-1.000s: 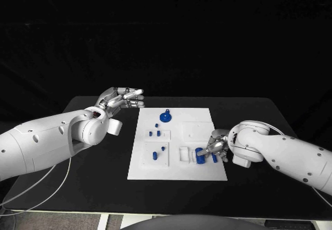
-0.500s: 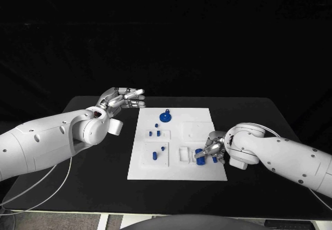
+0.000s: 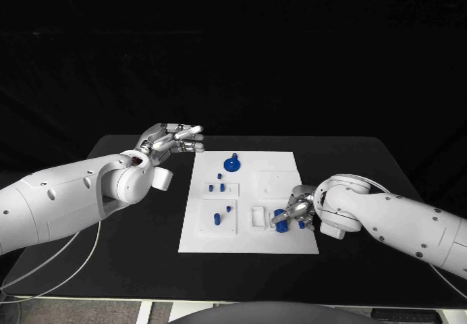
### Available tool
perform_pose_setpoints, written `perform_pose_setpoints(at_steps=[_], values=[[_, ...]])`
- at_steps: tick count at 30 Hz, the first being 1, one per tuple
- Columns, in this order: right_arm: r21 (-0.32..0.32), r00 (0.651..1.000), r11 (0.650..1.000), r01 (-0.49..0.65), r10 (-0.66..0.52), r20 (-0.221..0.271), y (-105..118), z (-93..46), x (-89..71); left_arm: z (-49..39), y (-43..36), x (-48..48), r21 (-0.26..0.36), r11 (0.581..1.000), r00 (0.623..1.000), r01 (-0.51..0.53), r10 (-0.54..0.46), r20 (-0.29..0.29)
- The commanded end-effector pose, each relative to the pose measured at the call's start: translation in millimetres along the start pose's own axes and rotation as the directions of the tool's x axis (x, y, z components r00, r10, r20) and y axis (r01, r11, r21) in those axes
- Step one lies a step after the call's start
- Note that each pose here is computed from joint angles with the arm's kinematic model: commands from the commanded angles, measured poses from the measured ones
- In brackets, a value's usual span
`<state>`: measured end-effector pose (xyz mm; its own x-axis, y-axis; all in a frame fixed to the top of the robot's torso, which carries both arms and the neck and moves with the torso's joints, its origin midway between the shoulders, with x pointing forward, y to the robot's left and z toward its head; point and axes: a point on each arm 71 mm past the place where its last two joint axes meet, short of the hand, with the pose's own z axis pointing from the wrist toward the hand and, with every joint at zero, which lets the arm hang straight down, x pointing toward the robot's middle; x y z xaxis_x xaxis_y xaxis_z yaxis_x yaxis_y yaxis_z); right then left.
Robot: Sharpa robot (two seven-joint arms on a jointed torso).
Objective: Assemble the parts on the task board
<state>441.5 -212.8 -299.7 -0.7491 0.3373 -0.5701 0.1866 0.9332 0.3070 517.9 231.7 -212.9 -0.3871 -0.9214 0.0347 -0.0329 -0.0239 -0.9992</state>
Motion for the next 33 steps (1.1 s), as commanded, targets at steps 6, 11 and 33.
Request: perform_pose_setpoints(at_steps=[6, 11, 33], values=[[0.04, 0.999, 0.999, -0.01, 0.011, -0.048, -8, 7.7, 23.0, -0.1, 0.6, 2.4, -0.003, 1.0, 1.0, 0.016, -0.016, -0.016], [0.033, 0.998, 0.998, -0.062, 0.062, -0.014, -8, 6.5, 20.6, -0.2, 0.7, 2.6, -0.005, 1.0, 1.0, 0.017, -0.017, -0.018], [0.014, 0.97, 0.971, -0.241, 0.241, -0.017, -12, -11.1, 6.4, -0.4, 1.2, 3.0, -0.013, 1.0, 1.0, 0.019, -0.02, -0.024]])
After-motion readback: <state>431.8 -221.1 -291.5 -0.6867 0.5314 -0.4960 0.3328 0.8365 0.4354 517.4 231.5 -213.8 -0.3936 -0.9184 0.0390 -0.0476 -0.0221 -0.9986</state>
